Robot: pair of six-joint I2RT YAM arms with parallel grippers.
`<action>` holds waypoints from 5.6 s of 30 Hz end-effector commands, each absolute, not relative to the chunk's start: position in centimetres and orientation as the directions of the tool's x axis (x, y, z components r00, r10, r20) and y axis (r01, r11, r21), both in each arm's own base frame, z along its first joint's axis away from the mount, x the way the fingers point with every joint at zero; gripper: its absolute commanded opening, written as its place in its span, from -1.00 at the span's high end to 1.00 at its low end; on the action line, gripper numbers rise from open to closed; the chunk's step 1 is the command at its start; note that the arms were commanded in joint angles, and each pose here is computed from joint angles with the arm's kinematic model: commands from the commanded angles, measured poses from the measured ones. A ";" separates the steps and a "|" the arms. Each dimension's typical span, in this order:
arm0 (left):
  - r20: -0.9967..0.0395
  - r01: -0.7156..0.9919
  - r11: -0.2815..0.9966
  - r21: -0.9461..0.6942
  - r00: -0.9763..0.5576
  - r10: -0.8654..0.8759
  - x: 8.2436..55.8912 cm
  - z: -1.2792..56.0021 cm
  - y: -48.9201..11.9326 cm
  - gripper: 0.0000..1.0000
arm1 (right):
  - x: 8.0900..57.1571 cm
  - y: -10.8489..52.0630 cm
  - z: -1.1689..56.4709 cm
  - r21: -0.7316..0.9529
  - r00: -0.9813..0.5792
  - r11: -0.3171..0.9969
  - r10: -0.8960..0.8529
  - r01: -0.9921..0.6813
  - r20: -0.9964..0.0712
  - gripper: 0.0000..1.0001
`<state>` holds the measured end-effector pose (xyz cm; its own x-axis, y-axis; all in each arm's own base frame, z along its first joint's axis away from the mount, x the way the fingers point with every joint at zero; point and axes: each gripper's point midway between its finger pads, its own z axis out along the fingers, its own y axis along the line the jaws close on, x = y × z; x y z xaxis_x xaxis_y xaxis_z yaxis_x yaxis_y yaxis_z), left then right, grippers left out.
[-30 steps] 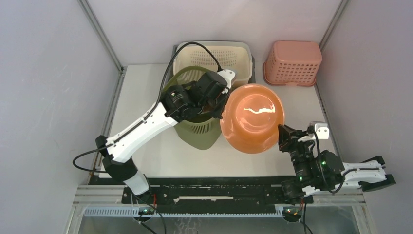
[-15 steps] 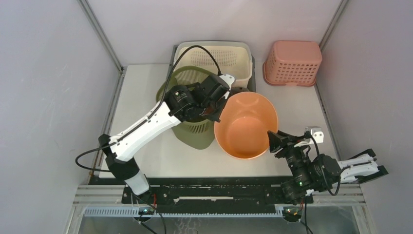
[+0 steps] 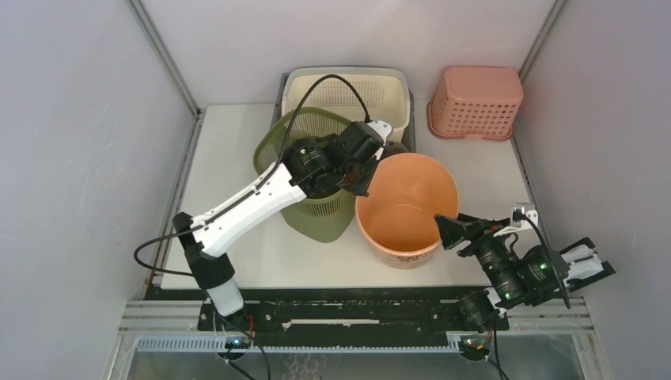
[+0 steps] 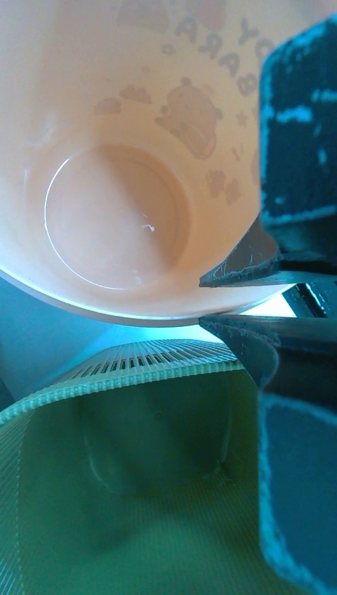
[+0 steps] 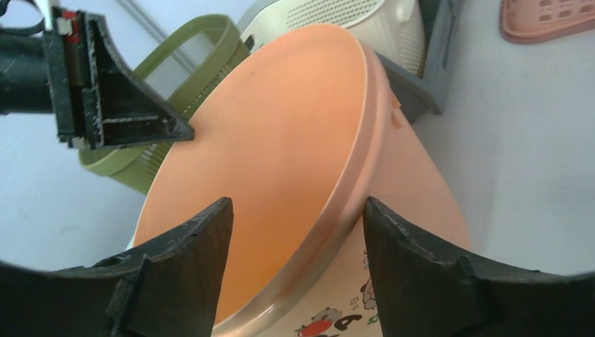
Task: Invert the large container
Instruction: Place the container at the center of the board, then move the container to the center of the board.
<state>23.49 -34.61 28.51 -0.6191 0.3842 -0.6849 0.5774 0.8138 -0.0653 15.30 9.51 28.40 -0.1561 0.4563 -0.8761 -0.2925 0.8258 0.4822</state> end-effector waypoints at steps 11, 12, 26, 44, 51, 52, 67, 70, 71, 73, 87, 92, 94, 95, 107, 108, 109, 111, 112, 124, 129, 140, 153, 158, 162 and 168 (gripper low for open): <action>-0.785 0.712 0.637 -0.295 -0.561 0.264 20.3 34.0 -42.0 0.15 | 15.0 9.1 29.8 0.655 -0.350 0.689 0.558 -0.312 -0.753 -1.00; -0.785 0.713 0.637 -0.293 -0.560 0.265 20.3 34.1 -41.9 0.15 | 15.0 9.1 29.7 0.661 -0.355 0.683 0.561 -0.312 -0.748 -1.00; -0.776 0.652 0.711 -0.263 -0.581 0.246 21.6 33.4 -39.0 0.16 | 15.2 9.0 29.0 0.713 -0.372 0.630 0.610 -0.308 -0.700 -1.00; -0.788 0.667 0.690 -0.282 -0.571 0.229 21.4 34.7 -38.2 0.15 | 17.7 3.0 26.6 0.925 -0.489 0.346 0.786 -0.159 -0.378 -1.00; -0.778 0.652 0.695 -0.303 -0.591 0.214 21.3 34.1 -37.8 0.16 | 17.3 2.6 26.1 0.898 -0.514 0.404 0.741 -0.173 -0.432 -1.00; -0.778 0.650 0.695 -0.308 -0.592 0.210 21.2 34.2 -37.7 0.16 | 17.2 2.6 26.0 0.897 -0.509 0.406 0.743 -0.173 -0.435 -1.00; -0.785 0.637 0.716 -0.286 -0.584 0.205 21.2 34.4 -35.2 0.16 | 15.9 7.1 39.0 0.691 -0.317 0.633 0.615 -0.349 -0.722 -1.00; -0.789 0.633 0.718 -0.289 -0.583 0.196 21.2 34.6 -34.7 0.16 | 14.5 9.5 43.1 0.634 -0.302 0.633 0.561 -0.444 -0.771 -1.00; -0.790 0.631 0.719 -0.290 -0.582 0.192 21.3 34.6 -34.5 0.16 | 13.7 10.6 44.8 0.616 -0.298 0.603 0.548 -0.507 -0.782 -1.00; -0.793 0.629 0.721 -0.291 -0.580 0.186 21.3 34.8 -34.1 0.16 | 11.4 13.2 48.3 0.586 -0.299 0.483 0.546 -0.651 -0.783 -1.00; -0.821 0.589 0.741 -0.323 -0.563 0.090 20.3 36.2 -29.5 0.15 | 10.5 27.4 58.5 0.208 -0.048 0.397 0.376 -0.894 -0.926 -1.00; -0.834 0.556 0.769 -0.316 -0.549 0.054 20.3 36.5 -27.3 0.08 | 19.4 27.3 54.9 0.367 -0.184 0.542 0.362 -0.756 -0.914 -0.97; -0.835 0.525 0.796 -0.302 -0.548 0.045 20.8 36.3 -26.2 -0.05 | 23.2 25.2 52.4 0.442 -0.268 0.621 0.357 -0.647 -0.895 -0.92; -0.835 0.506 0.811 -0.292 -0.549 0.042 21.1 36.1 -25.6 -0.13 | 25.3 23.2 51.1 0.469 -0.295 0.674 0.365 -0.570 -0.883 -0.86; -0.823 0.118 0.979 -0.165 -0.564 -0.071 27.7 34.4 -14.0 -0.82 | 26.2 12.6 38.9 0.355 -0.480 0.923 0.247 -0.148 -0.842 -0.70; -0.819 0.085 0.984 -0.156 -0.568 -0.081 28.2 34.1 -13.1 -0.85 | 26.0 12.5 38.3 0.358 -0.490 0.922 0.247 -0.147 -0.836 -0.70; -0.819 0.049 0.989 -0.142 -0.566 -0.089 28.7 33.8 -12.2 -0.87 | 25.7 12.6 37.6 0.358 -0.500 0.921 0.241 -0.152 -0.832 -0.70; -0.820 -0.019 0.993 -0.119 -0.562 -0.109 29.5 33.6 -10.3 -0.88 | 25.2 12.5 36.6 0.365 -0.513 0.917 0.240 -0.159 -0.825 -0.70; -0.821 -0.049 0.993 -0.108 -0.559 -0.117 29.9 33.4 -9.4 -0.88 | 25.1 12.5 36.1 0.366 -0.521 0.917 0.238 -0.157 -0.820 -0.70; -0.789 -0.193 0.981 0.006 -0.603 -0.114 33.5 29.7 -5.6 -0.78 | 23.5 12.2 31.8 0.355 -0.591 0.921 0.199 -0.160 -0.782 -0.69; -0.762 -0.224 0.974 0.034 -0.637 -0.120 34.0 27.9 -4.5 -0.29 | 22.3 12.4 31.5 0.364 -0.613 0.912 0.181 -0.189 -0.769 -0.50; -0.769 -0.277 0.960 0.041 -0.622 -0.147 31.9 28.9 -2.7 0.49 | 20.3 16.3 30.9 0.340 -0.637 0.883 0.063 -0.323 -0.769 -0.34; -0.791 -0.467 0.884 0.022 -0.549 -0.271 27.1 28.4 3.8 0.48 | 20.2 22.5 29.8 0.249 -0.652 0.878 -0.090 -0.408 -0.753 -0.20; -0.794 -0.510 0.860 0.008 -0.525 -0.305 25.4 28.2 5.5 0.43 | 20.3 24.1 29.5 0.237 -0.658 0.878 -0.111 -0.416 -0.745 -0.14; -0.796 -0.519 0.855 -0.001 -0.517 -0.315 24.9 28.2 6.0 0.40 | 20.2 25.2 29.2 0.226 -0.662 0.877 -0.129 -0.424 -0.739 -0.12; -0.793 -0.518 0.855 -0.034 -0.507 -0.338 24.9 28.6 5.9 0.09 | 19.8 26.5 29.0 0.206 -0.663 0.878 -0.154 -0.431 -0.733 -0.12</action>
<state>24.85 5.68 27.93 -0.5327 -0.3293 -0.7796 -0.5156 0.8568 -0.0096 19.54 25.62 26.93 -0.6868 -0.2019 -0.6982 -0.4476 0.8744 0.1875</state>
